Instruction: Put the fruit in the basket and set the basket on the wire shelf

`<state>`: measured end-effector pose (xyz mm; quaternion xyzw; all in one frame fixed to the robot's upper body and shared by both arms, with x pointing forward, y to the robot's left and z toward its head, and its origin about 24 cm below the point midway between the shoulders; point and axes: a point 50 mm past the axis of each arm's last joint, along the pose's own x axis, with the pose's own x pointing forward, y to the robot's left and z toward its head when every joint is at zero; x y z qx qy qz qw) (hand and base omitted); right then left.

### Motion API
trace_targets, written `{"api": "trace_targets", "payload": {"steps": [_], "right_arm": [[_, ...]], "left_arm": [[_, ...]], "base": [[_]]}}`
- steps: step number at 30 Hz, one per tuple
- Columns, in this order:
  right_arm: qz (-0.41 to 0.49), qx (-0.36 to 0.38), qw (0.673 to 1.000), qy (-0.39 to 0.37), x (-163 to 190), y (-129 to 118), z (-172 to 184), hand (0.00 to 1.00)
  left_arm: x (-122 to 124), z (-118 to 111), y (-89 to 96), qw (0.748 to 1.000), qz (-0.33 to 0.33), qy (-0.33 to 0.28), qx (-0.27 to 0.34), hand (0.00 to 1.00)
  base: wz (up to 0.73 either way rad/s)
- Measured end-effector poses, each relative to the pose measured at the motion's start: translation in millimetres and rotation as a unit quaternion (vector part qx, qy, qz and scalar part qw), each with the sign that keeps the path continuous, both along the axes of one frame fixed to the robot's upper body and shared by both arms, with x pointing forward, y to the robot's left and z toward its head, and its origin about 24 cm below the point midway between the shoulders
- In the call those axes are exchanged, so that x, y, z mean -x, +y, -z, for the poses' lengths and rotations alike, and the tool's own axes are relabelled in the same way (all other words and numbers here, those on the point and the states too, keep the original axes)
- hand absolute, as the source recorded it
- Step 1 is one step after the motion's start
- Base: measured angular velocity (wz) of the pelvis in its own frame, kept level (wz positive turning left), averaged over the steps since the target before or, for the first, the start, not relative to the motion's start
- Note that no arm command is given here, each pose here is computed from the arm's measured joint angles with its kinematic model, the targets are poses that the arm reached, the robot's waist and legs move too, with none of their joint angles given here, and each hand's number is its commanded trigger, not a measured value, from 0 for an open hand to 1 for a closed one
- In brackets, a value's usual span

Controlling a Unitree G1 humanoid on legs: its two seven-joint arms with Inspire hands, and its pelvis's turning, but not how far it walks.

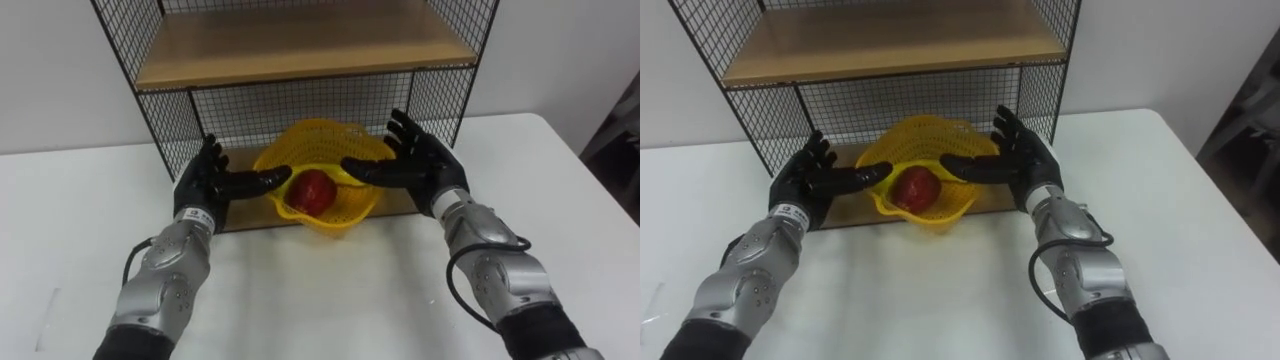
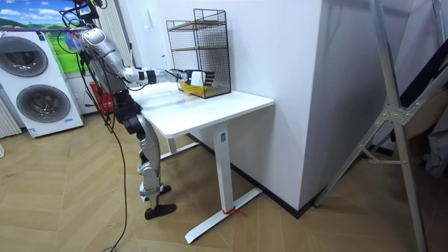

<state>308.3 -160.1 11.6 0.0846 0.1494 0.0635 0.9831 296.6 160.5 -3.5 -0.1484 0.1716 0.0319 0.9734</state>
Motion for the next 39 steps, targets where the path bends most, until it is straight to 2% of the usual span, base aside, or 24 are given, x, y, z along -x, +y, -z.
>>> {"api": "trace_targets", "payload": {"steps": [19,24,31,39], "right_arm": [[-0.003,0.001,1.000,0.001,14,-4,6,0.00],[0.001,0.000,1.000,-0.027,16,-2,-5,0.00],[0.004,-0.009,0.995,-0.097,30,-3,-28,0.00],[0.010,0.018,0.993,-0.116,51,-7,-30,0.00]], "left_arm": [[-4,-34,3.1,0.997,0.013,-0.076,-0.022,0.00],[1,-41,1.5,0.993,0.036,-0.101,-0.045,0.00],[21,-61,-1.9,0.983,0.058,-0.163,-0.057,0.00],[38,-59,-0.1,0.982,0.053,-0.172,-0.065,0.00]], "base": [[0.00],[0.00],[0.00],[-0.01]]}}
